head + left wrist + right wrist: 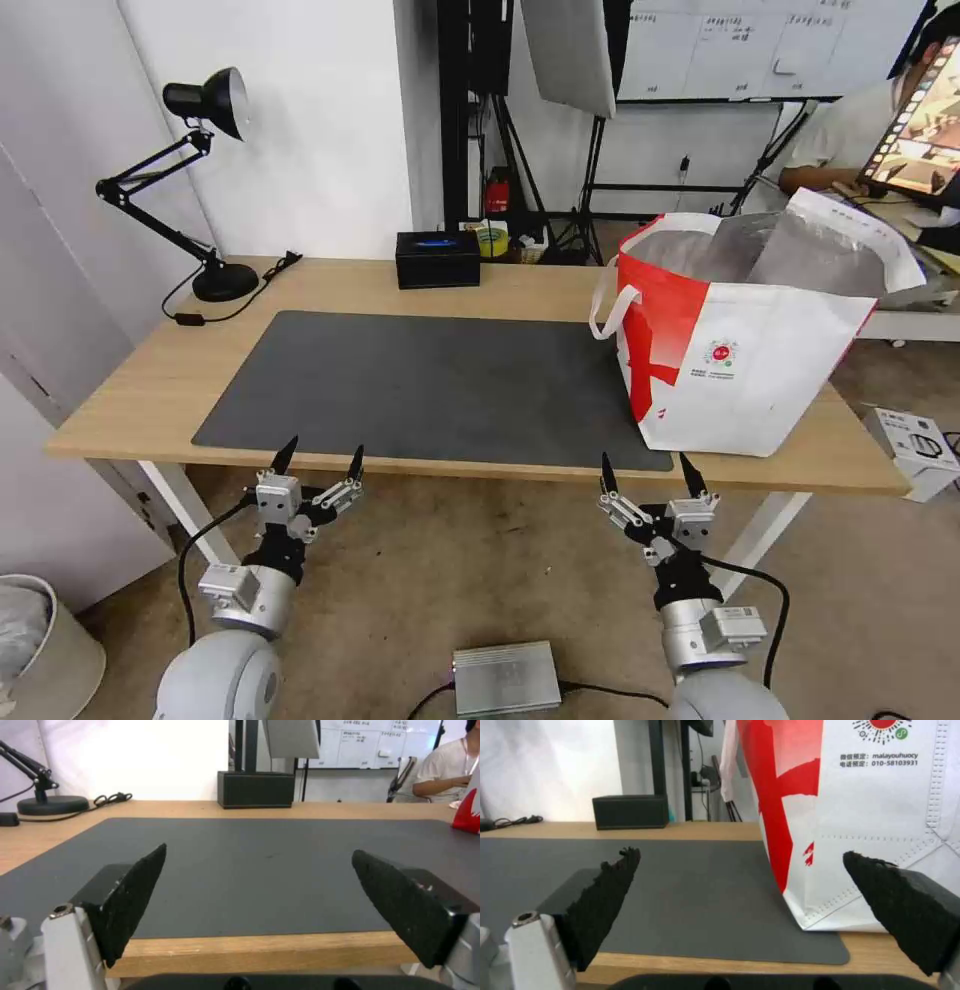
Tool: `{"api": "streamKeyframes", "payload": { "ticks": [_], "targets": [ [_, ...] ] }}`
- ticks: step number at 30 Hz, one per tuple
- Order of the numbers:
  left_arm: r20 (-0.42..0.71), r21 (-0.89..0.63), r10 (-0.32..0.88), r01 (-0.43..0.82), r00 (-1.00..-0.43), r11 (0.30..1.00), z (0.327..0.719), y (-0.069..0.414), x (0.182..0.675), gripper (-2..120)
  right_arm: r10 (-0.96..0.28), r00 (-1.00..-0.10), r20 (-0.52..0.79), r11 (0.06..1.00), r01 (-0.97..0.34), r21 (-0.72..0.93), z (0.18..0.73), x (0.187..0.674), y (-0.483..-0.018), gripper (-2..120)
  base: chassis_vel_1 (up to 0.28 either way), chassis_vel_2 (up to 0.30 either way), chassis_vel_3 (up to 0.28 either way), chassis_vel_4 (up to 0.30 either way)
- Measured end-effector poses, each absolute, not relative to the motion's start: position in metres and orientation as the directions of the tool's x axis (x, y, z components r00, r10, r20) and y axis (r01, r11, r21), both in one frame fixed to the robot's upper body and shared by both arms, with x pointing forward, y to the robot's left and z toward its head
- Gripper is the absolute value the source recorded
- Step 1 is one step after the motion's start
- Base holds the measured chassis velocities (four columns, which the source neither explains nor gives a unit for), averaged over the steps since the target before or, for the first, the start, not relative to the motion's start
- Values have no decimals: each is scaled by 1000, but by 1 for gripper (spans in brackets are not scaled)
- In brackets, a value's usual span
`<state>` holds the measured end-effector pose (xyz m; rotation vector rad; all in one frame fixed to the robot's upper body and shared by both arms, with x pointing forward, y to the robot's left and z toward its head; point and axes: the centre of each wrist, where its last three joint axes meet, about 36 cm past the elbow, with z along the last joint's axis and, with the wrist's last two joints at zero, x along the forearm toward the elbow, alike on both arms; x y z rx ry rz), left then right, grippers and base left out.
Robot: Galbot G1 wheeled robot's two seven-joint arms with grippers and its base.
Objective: Pick up the trash from the table and place it into the takeout bag.
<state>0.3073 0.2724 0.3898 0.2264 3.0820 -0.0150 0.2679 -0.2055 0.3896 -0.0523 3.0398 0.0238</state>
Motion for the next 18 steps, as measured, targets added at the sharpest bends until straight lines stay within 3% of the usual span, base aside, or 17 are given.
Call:
{"api": "streamKeyframes", "payload": {
  "ticks": [18],
  "targets": [
    [-52, -6, 146, 146, -988, 989, 390, 272, 308, 100, -34, -994, -101, 999, -35, 14, 390, 268, -206, 100, 0, 0, 0, 0]
  ]
}}
